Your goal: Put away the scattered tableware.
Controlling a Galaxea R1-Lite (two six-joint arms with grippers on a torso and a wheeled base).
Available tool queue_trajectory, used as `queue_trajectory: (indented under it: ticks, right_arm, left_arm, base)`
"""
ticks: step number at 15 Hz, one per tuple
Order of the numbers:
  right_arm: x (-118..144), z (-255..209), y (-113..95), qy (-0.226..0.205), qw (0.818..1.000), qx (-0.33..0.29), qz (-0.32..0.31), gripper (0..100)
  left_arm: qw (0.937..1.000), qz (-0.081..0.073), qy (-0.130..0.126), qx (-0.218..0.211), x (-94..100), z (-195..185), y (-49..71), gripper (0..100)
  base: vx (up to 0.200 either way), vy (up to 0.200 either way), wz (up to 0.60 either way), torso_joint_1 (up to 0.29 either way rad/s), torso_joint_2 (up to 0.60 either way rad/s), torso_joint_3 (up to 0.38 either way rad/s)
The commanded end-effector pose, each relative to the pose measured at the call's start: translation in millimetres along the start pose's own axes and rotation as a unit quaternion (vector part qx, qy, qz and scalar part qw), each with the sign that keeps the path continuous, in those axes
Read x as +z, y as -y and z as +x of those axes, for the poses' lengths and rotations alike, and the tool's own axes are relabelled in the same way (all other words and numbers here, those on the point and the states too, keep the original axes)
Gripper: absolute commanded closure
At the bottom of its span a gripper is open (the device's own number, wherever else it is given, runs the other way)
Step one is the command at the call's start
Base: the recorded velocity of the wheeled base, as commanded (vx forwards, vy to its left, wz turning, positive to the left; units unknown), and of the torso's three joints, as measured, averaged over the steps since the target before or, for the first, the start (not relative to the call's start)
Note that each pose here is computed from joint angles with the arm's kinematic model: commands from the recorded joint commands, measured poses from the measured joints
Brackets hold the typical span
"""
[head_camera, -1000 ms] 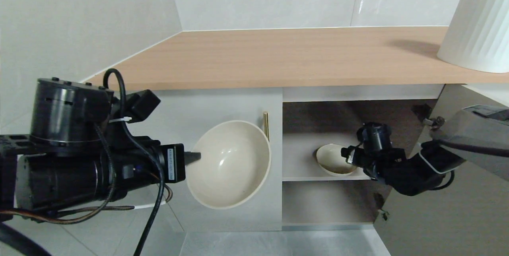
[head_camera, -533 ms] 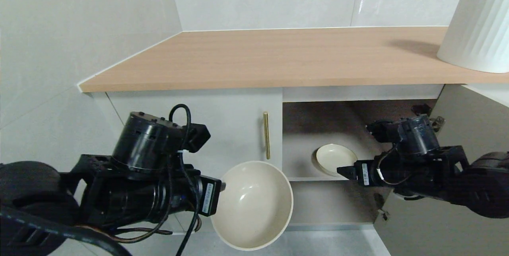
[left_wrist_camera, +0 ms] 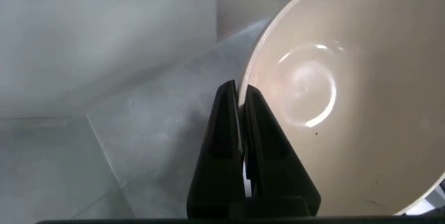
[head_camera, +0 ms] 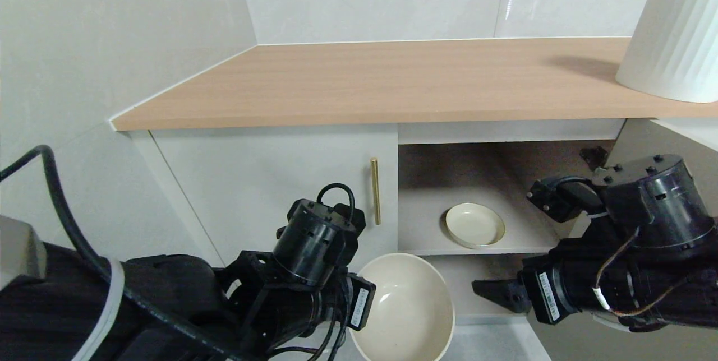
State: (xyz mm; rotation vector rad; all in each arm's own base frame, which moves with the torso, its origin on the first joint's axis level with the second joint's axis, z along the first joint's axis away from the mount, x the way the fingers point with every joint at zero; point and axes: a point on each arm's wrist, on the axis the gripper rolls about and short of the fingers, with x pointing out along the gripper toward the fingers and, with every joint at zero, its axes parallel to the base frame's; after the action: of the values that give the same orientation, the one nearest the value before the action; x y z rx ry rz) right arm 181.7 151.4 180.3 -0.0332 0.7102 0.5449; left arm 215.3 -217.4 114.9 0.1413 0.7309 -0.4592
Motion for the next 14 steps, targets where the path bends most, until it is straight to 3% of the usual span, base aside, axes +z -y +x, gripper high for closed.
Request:
queue_trajectory:
  ticks: [1, 7, 13, 14]
  right_arm:
    - [-5, 9, -7, -0.02, 1.0, 0.004, -0.014, 0]
    - [-19, 42, -19, -0.074, 0.997, 0.002, -0.031, 0]
    - [-21, 55, -22, -0.078, 0.996, 0.001, -0.031, 0]
    - [-21, 56, -22, -0.077, 0.997, 0.001, -0.031, 100]
  left_arm:
    - [0.9999, 0.01, -0.007, -0.007, -4.1, 5, 8.7, 100]
    - [0.9997, 0.009, 0.002, -0.022, -2.9, 1, 20.4, 100]
    - [0.9996, 0.012, -0.001, -0.025, -4.4, 2, 23.2, 100]
    - [0.9996, 0.012, -0.001, -0.026, -4.5, 2, 23.7, 100]
  base:
    - [0.0, 0.0, 0.0, 0.0, 0.0, 0.0]
    - [0.0, 0.0, 0.0, 0.0, 0.0, 0.0]
    - [0.0, 0.0, 0.0, 0.0, 0.0, 0.0]
    - [0.0, 0.0, 0.0, 0.0, 0.0, 0.0]
